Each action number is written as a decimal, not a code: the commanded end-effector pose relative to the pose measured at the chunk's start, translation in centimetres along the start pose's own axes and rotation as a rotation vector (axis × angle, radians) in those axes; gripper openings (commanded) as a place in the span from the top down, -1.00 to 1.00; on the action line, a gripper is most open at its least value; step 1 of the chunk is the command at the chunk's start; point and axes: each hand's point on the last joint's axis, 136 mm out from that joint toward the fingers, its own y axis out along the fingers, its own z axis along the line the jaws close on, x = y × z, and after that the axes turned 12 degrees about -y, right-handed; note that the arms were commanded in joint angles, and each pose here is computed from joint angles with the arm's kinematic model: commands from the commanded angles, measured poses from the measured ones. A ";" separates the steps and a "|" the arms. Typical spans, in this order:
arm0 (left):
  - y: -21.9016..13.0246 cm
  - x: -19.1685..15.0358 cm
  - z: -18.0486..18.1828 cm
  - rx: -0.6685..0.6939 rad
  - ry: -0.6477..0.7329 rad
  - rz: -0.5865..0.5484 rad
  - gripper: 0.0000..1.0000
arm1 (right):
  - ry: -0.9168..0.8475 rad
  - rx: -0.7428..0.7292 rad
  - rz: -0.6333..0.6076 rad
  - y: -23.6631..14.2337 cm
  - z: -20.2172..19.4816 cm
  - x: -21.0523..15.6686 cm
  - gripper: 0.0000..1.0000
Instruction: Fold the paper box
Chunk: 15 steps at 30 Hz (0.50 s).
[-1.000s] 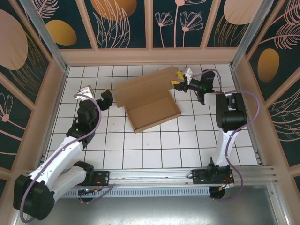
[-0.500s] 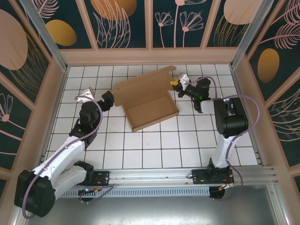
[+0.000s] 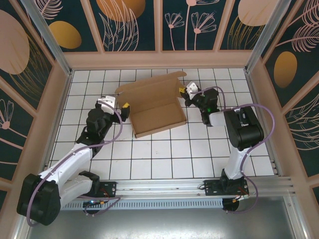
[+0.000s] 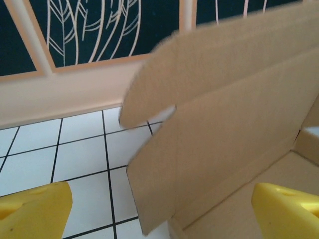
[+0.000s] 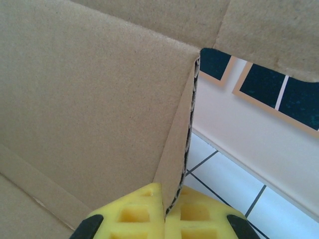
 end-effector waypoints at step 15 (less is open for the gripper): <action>5.0 -0.4 3.6 -0.158 0.086 -0.039 -0.79 | -0.031 0.015 0.044 -1.3 -0.2 -1.7 1.00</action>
